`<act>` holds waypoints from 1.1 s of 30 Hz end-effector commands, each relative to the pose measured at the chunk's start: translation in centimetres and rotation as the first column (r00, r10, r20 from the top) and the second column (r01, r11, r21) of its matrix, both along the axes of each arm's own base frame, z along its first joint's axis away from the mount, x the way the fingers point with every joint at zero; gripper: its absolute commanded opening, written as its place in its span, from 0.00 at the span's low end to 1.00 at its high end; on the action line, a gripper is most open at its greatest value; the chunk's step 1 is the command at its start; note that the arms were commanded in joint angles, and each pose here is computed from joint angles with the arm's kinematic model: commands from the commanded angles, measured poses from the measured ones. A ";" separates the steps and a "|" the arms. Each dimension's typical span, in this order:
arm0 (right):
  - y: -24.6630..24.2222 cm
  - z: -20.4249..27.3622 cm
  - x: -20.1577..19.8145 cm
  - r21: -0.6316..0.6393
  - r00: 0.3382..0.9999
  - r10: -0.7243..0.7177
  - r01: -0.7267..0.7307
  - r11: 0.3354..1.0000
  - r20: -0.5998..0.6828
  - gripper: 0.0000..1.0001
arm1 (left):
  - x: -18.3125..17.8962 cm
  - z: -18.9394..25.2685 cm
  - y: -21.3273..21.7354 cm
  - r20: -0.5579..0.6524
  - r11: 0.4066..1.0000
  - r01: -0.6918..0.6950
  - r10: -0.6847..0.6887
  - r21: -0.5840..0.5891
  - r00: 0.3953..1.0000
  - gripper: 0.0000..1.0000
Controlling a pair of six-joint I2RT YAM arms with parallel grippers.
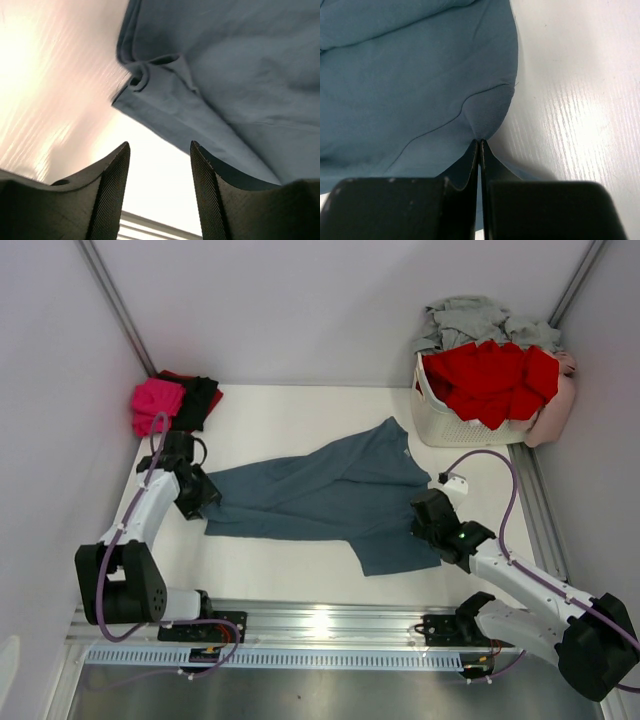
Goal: Fold and stack the t-shirts
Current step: Grap the side of the flattened tshirt closest away from the robot with both arms
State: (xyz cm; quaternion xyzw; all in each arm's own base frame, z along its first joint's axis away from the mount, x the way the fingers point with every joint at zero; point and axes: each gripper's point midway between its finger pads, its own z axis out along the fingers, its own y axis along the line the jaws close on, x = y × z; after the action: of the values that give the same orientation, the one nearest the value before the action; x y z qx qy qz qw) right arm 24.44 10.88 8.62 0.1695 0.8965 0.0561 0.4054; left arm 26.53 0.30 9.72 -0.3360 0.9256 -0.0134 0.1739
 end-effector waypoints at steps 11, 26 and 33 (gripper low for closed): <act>0.4 1.4 0.8 0.004 0.999 0.014 -0.014 1.000 0.053 0.00 | -3.4 -4.1 0.5 -0.234 0.999 -0.009 0.018 0.038 0.972 0.47; -0.5 1.8 0.3 -0.001 0.997 -0.004 0.004 1.000 0.074 0.00 | -2.6 -8.7 1.7 -0.296 0.984 -0.119 0.076 -0.130 0.952 0.43; -0.2 2.0 0.5 0.011 0.997 -0.003 0.002 1.000 0.080 0.00 | -1.8 -9.4 2.3 -0.324 0.983 -0.130 0.083 -0.127 0.943 0.38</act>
State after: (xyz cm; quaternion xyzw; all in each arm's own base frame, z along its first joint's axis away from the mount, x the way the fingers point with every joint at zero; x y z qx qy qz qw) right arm 24.50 10.80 9.78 0.1640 0.8891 0.0661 0.4222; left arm 23.04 1.67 1.03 -0.3960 0.9177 -0.0210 -0.0243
